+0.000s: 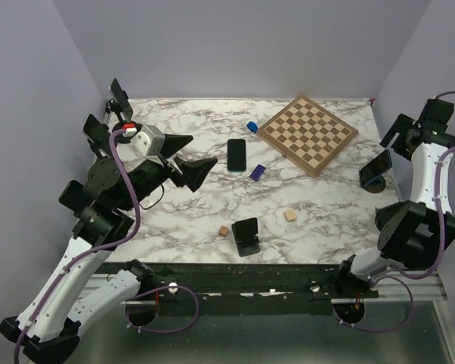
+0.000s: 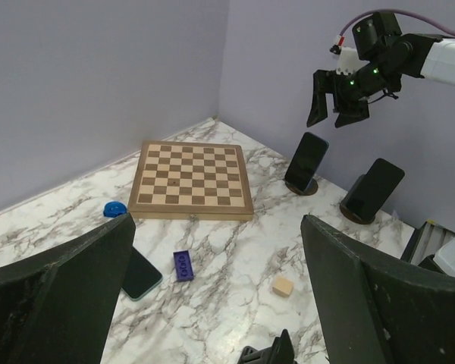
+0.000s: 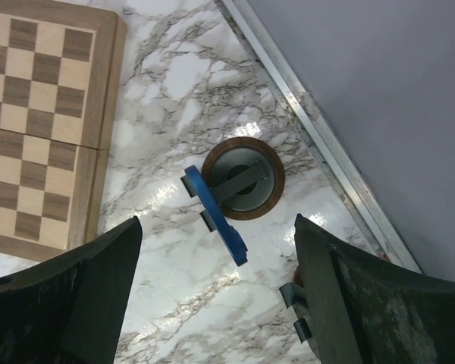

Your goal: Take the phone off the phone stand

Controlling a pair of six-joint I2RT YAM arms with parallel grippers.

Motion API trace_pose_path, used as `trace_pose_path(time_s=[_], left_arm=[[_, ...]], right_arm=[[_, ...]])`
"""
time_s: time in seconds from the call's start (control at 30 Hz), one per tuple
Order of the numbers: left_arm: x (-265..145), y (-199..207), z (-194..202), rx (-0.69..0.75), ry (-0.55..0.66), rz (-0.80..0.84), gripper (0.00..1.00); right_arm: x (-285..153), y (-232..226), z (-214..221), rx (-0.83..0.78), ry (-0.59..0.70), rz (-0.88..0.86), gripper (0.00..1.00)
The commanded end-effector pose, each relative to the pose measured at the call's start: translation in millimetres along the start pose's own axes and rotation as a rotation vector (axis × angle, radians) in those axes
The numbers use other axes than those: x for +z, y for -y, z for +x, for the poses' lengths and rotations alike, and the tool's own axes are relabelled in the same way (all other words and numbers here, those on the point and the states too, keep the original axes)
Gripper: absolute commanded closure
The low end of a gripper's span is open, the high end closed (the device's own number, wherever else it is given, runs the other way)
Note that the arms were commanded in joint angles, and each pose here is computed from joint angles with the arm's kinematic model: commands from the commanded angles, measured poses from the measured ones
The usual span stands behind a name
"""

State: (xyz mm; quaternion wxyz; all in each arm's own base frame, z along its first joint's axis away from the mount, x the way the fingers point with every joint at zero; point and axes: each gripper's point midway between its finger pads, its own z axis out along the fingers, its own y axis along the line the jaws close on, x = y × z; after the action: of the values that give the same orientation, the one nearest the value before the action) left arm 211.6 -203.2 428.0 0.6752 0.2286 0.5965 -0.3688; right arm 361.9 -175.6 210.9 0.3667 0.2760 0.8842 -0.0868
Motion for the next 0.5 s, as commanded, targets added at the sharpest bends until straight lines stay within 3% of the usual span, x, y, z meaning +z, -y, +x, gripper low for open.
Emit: trace_pose_path(time_s=[0.0, 0.2, 0.47], left_arm=[[0.7, -5.6, 2.6, 0.033, 0.001, -0.026, 0.01], [3.1, -4.7, 5.7, 0.025, -0.009, -0.017, 0.01], [3.5, -4.2, 7.9, 0.032, -0.014, -0.015, 0.01]], right_arm=[[7.1, -8.4, -2.5, -0.004, 0.029, -0.105, 0.14], [20.9, -4.8, 14.3, -0.024, 0.003, -0.096, 0.24], [39.7, -2.3, 31.5, -0.047, -0.024, -0.091, 0.49]])
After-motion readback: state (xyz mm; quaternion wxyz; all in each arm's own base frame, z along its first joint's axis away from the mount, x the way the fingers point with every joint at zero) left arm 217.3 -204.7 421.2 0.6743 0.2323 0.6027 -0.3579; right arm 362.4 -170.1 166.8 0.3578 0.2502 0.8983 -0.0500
